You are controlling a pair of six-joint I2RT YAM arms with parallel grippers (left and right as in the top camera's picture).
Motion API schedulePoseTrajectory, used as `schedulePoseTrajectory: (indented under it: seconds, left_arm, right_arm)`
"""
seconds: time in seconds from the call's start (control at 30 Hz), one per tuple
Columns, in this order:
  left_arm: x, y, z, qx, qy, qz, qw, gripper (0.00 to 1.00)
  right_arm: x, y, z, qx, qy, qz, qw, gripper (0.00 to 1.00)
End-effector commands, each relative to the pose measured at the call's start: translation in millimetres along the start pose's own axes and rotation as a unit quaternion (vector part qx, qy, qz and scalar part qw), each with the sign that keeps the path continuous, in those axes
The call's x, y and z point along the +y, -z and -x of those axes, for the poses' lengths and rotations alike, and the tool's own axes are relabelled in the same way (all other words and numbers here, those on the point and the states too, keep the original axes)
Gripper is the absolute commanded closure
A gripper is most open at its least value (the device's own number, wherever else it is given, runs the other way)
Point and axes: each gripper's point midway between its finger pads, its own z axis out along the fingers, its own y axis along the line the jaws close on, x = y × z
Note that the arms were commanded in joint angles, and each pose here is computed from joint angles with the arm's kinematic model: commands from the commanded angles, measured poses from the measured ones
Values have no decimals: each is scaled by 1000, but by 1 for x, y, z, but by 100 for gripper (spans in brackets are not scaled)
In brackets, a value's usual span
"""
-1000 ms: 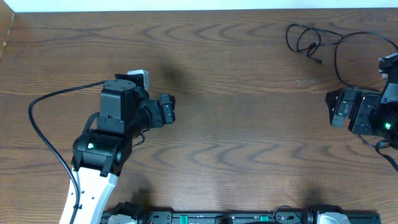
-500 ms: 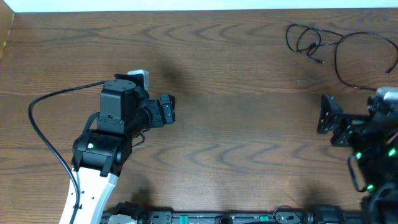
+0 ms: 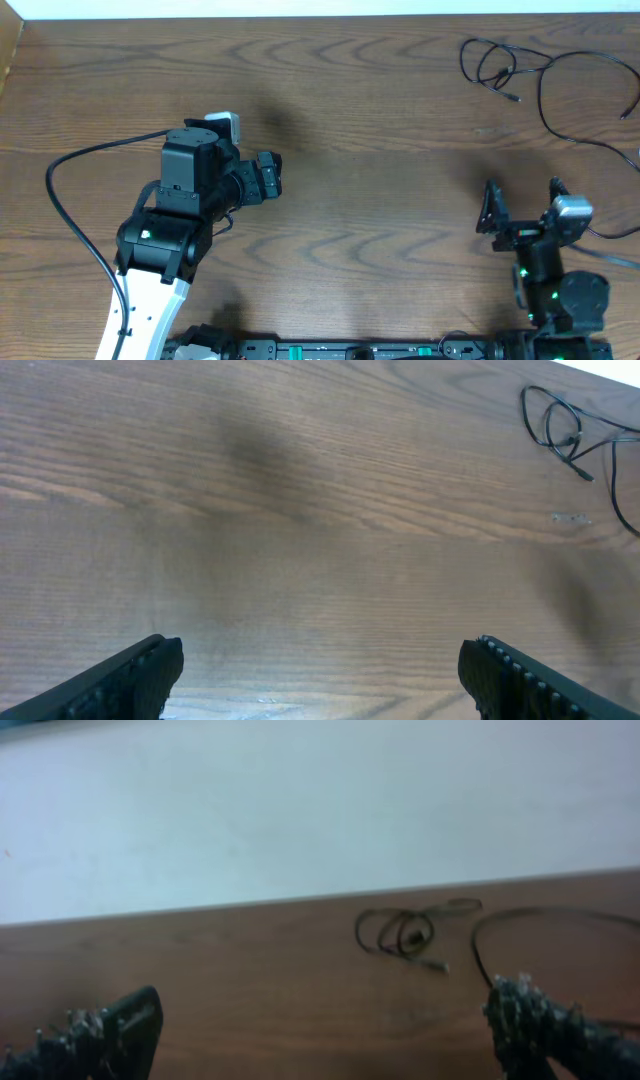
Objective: Untangle cables
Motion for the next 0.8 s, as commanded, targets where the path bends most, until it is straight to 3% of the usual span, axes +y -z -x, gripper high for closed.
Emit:
schedulePoseTrajectory:
  seconds: [0.0, 0.23, 0.53, 0.77]
  left_arm:
    - [-2, 2, 5, -5, -9, -5, 1000, 7]
    - [-2, 2, 5, -5, -9, -5, 1000, 7]
    - [-2, 2, 5, -5, -9, -5, 1000, 7]
    - [-2, 2, 5, -5, -9, -5, 1000, 7]
  right_arm:
    - [-3, 3, -11, -23, -1, -7, 1000, 1]
    - [-6, 4, -38, -32, -1, -3, 999, 1]
    - [-14, 6, -74, 39, -1, -21, 999, 1]
    - [-10, 6, -72, 36, 0, -11, 999, 1]
